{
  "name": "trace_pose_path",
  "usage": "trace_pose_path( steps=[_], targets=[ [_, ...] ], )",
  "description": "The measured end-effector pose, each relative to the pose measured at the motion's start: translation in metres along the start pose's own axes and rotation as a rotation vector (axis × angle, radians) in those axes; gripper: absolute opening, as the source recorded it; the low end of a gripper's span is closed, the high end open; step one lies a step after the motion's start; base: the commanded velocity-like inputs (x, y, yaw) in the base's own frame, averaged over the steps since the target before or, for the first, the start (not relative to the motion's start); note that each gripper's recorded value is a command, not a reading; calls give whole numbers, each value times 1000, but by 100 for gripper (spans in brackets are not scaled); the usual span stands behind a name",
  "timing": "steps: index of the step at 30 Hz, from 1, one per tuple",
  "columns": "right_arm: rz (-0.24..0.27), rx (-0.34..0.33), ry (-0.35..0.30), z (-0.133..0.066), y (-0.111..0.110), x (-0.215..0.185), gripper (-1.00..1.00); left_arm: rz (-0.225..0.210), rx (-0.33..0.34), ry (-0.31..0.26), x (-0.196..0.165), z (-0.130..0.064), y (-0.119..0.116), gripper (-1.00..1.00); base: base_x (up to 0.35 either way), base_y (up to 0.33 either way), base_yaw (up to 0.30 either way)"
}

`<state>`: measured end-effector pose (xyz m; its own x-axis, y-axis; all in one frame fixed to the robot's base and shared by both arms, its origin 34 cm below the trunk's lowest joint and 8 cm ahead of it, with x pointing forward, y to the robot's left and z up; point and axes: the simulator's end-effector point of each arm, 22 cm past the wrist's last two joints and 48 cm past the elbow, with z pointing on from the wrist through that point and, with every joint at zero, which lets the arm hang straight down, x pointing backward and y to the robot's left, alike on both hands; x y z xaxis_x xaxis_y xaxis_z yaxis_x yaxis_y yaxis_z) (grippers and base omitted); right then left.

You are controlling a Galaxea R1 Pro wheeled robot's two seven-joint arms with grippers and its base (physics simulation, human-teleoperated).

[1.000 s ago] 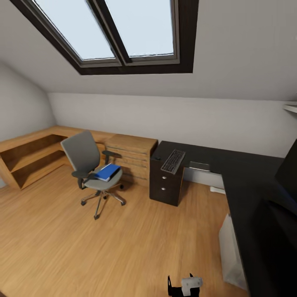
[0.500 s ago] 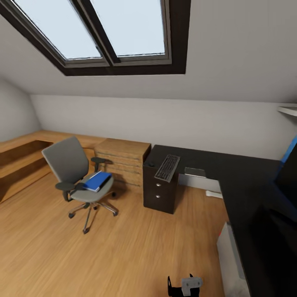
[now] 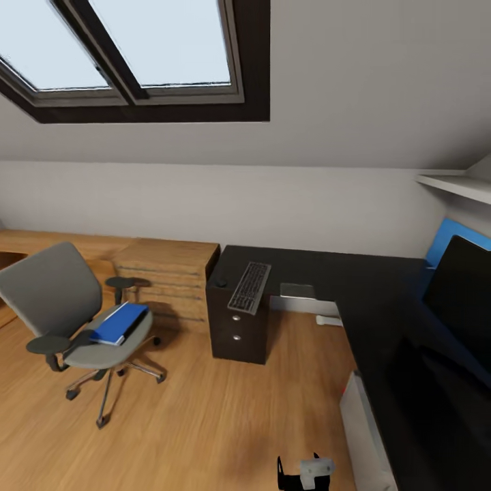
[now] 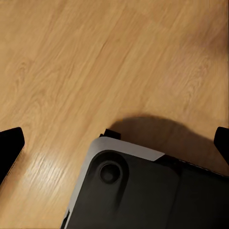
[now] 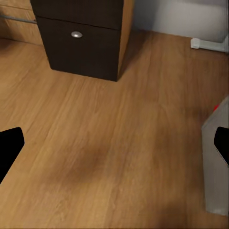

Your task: In the bedroom, organize the workspace by keeping the computer under the desk, ensuring the monitor is on the desk, placing the keyboard on the desk next to the monitor, placing the mouse on the desk next to the keyboard, moving the folder from the swivel chair onto the desk next to the mouse, stacking the notebook on top of the folder with the pen on top of the notebook, and positioning the swivel chair next to the desk.

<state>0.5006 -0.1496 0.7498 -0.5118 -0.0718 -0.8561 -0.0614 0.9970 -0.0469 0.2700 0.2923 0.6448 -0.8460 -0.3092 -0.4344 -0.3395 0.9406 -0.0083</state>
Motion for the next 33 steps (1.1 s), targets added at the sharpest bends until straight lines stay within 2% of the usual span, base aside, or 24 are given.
trace_pose_path(
  steps=[20,33],
  targets=[
    [0,-34,0,0,7,0,100,0,0,2,1,0,0,100,316,180,-292],
    [1,-34,1,0,8,0,100,0,1,0,0,0,-1,100,301,214,-40]
  ],
)
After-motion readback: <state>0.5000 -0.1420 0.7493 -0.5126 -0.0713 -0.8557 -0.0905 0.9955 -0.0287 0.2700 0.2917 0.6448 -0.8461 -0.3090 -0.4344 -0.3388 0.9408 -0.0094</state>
